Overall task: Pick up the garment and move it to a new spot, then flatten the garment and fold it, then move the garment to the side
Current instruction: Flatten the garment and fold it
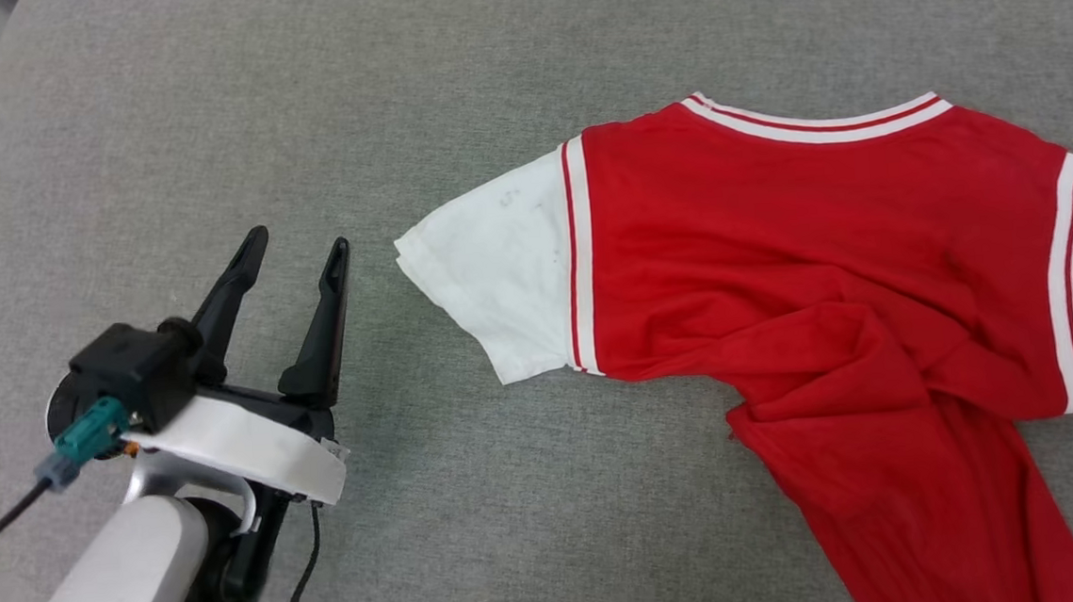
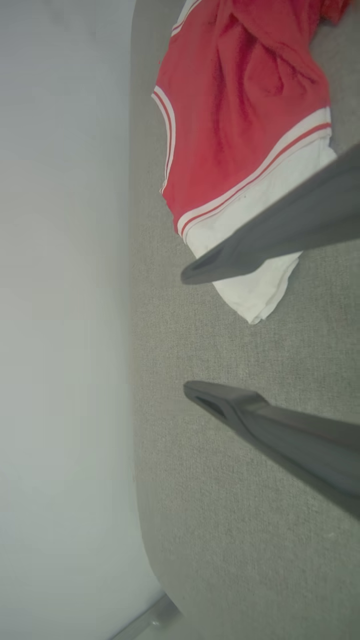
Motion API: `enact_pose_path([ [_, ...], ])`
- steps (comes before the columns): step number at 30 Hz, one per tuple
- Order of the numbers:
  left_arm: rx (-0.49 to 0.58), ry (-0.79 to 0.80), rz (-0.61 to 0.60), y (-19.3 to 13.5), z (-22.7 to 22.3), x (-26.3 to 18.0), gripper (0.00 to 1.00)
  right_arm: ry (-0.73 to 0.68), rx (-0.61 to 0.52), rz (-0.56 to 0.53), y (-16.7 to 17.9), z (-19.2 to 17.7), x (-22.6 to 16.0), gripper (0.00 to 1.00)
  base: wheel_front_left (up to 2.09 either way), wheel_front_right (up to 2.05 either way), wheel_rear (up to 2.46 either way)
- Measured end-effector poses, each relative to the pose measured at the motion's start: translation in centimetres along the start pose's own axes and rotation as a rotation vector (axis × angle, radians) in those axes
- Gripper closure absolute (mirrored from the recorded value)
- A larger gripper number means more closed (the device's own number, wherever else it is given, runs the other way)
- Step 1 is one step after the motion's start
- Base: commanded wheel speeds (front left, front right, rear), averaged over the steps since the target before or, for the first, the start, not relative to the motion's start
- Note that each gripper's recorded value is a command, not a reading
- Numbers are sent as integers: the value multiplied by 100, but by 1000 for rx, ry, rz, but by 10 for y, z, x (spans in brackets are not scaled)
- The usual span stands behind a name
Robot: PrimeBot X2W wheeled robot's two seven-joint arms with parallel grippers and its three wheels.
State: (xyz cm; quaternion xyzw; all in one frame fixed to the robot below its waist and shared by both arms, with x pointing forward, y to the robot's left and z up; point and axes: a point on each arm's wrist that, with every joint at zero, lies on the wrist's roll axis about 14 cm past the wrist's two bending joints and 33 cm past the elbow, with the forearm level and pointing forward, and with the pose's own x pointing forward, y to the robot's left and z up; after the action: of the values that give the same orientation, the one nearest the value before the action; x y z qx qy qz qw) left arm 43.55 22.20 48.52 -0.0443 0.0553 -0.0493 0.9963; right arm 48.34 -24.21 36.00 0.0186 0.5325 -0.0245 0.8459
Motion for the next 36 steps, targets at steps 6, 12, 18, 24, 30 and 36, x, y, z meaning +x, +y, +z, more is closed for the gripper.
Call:
enact_pose_path([
  [6, -41, 201, -90, -11, -22, 10, 0, -54, 2, 2, -10, -3, -17, 100, 0, 0, 0],
  [12, -17, 486, -198, -15, -52, 21, 0, -123, -2, 31, -7, 3, -36, 100, 0, 0, 0],
  [18, 42, 657, -258, -20, -70, 39, 0, -161, -6, 35, -6, 7, -43, 100, 0, 0, 0],
  [24, 59, 774, -260, -16, -97, 49, 0, -172, -4, 25, -10, 8, -41, 100, 0, 0, 0],
  [30, 110, 848, -269, -12, -113, 53, 0, -165, -4, 26, -11, 6, -37, 100, 0, 0, 0],
  [36, 118, 912, -316, -21, -118, 47, 100, -170, -7, 27, -10, 7, -36, 100, 0, 0, 0],
])
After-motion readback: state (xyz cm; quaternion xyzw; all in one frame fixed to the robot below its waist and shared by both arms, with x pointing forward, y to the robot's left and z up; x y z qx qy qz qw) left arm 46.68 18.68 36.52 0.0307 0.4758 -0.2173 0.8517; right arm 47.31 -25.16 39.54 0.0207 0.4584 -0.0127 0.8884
